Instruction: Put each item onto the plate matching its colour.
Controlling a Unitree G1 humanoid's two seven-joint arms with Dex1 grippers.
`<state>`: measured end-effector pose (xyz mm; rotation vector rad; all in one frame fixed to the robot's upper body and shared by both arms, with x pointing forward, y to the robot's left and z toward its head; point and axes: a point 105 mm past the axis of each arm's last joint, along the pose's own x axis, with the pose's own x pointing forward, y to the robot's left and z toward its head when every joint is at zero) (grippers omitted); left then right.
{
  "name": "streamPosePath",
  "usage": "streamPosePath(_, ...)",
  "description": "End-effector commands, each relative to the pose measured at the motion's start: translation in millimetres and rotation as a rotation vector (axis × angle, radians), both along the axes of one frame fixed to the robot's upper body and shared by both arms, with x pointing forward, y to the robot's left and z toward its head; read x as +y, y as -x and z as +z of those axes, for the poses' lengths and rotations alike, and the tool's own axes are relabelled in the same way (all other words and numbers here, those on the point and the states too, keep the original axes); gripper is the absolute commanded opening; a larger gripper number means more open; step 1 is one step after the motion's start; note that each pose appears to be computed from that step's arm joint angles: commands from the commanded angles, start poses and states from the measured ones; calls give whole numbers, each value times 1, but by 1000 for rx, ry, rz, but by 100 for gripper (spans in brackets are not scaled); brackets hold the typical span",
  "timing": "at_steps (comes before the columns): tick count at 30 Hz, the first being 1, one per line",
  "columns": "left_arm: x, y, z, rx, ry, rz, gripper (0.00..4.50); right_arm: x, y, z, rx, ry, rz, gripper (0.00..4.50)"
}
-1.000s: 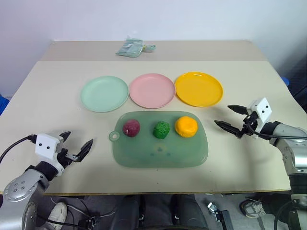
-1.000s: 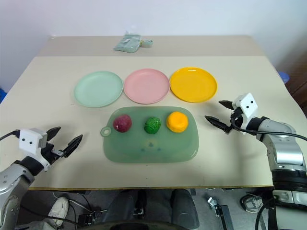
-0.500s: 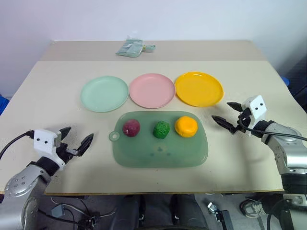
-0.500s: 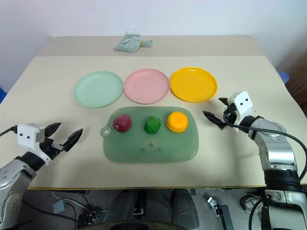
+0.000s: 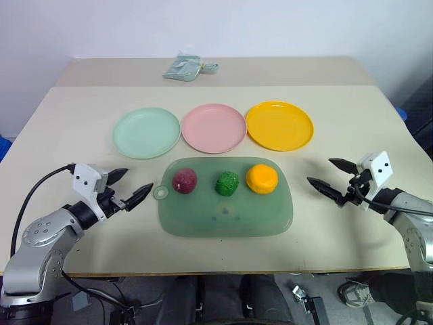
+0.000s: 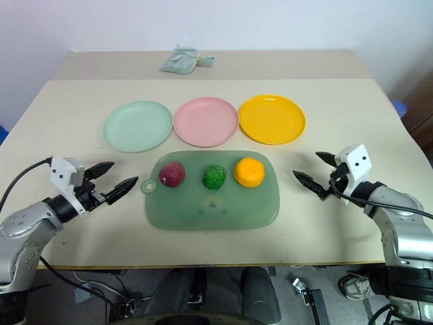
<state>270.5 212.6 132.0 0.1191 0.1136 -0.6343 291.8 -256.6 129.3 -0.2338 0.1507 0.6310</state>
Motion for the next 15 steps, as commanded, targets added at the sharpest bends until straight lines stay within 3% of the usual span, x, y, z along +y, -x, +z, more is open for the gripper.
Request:
streamPosePath(1, -17, -1, 12, -38, -28, -83, 450, 5, 4, 19, -67, 37, 48, 445)
streamPosePath(8, -42, -3, 5, -41, -94, -213, 450, 2, 7, 13, -58, 23, 56, 445)
streamPosePath(15, -56, -26, -11, -56, -165, -253, 450, 21, 34, 0, 39, 53, 207, 445)
